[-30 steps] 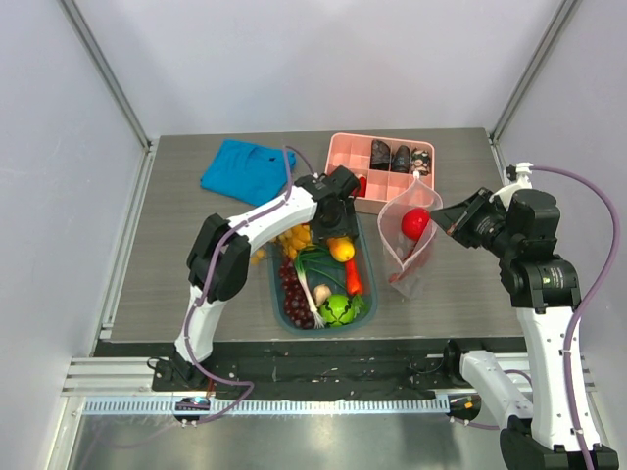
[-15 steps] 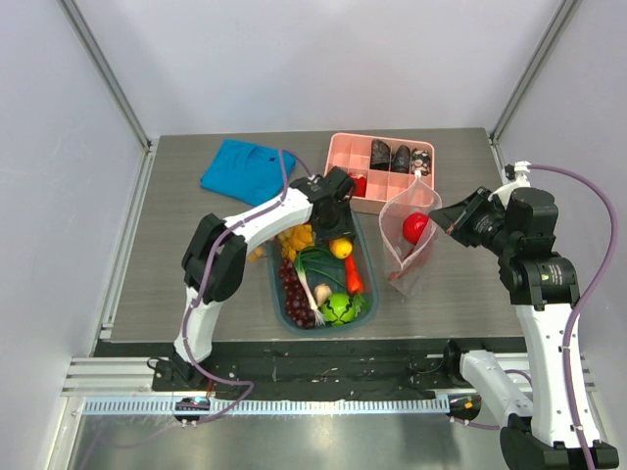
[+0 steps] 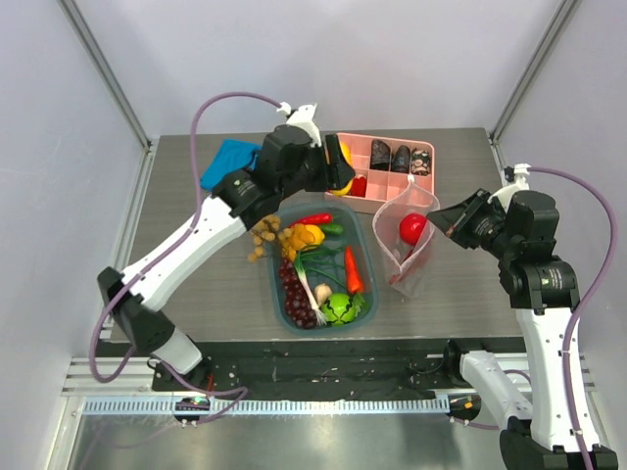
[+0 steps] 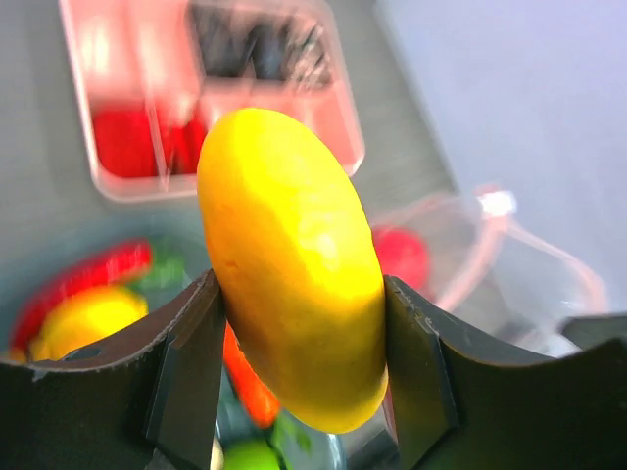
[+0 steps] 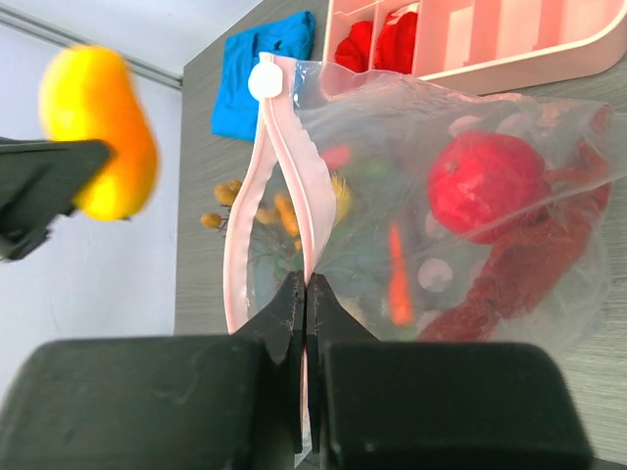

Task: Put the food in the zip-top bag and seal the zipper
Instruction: Place the fake fruit in the zipper food storage bag, then pick up the fake vegetable from the bin.

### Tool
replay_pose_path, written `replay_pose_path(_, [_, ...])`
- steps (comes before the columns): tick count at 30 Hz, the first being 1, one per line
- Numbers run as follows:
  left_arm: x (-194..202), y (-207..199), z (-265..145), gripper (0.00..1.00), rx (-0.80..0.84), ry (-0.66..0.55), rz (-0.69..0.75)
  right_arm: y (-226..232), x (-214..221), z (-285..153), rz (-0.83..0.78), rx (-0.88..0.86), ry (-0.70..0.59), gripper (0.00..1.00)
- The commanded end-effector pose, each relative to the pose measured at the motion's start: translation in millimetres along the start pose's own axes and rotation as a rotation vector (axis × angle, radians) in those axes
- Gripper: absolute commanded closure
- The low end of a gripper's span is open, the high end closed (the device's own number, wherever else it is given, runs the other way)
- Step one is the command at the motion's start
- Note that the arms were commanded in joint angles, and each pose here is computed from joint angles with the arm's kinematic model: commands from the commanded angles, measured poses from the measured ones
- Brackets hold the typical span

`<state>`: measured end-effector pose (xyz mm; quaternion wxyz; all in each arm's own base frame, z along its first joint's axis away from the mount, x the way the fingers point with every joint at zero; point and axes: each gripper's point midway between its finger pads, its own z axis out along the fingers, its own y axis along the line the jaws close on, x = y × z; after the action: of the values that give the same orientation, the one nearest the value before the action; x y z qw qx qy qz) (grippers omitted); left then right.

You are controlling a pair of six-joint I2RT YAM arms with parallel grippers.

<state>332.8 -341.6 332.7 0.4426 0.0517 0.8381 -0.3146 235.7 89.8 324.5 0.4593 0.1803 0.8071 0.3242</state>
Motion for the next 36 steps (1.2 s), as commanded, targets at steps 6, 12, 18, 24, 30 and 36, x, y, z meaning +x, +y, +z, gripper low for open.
replay_pose_path(6, [-33, -121, -36, 0.75, 0.358, -0.373, 0.469, 48, -20, -11, 0.012, -0.199, -0.053, 0.99])
replay_pose_path(12, [8, -145, -28, 0.75, 0.441, -0.329, 0.607, 65, -26, -18, 0.01, -0.258, -0.049, 0.99])
replay_pose_path(18, [19, -131, -25, 0.32, 0.373, -0.224, 0.651, 73, -30, -24, 0.002, -0.276, -0.064, 0.99])
replay_pose_path(24, [11, -124, -55, 0.0, 0.39, -0.202, 0.619, 72, -31, -23, 0.021, -0.276, -0.069, 0.99])
replay_pose_path(30, [12, -103, -83, 0.0, 0.521, -0.055, 0.518, 89, -44, -34, 0.006, -0.313, -0.099, 0.99])
replay_pose_path(36, [37, -44, -94, 0.0, 0.644, 0.093, 0.585, 65, -28, -23, -0.016, -0.251, -0.075, 0.99])
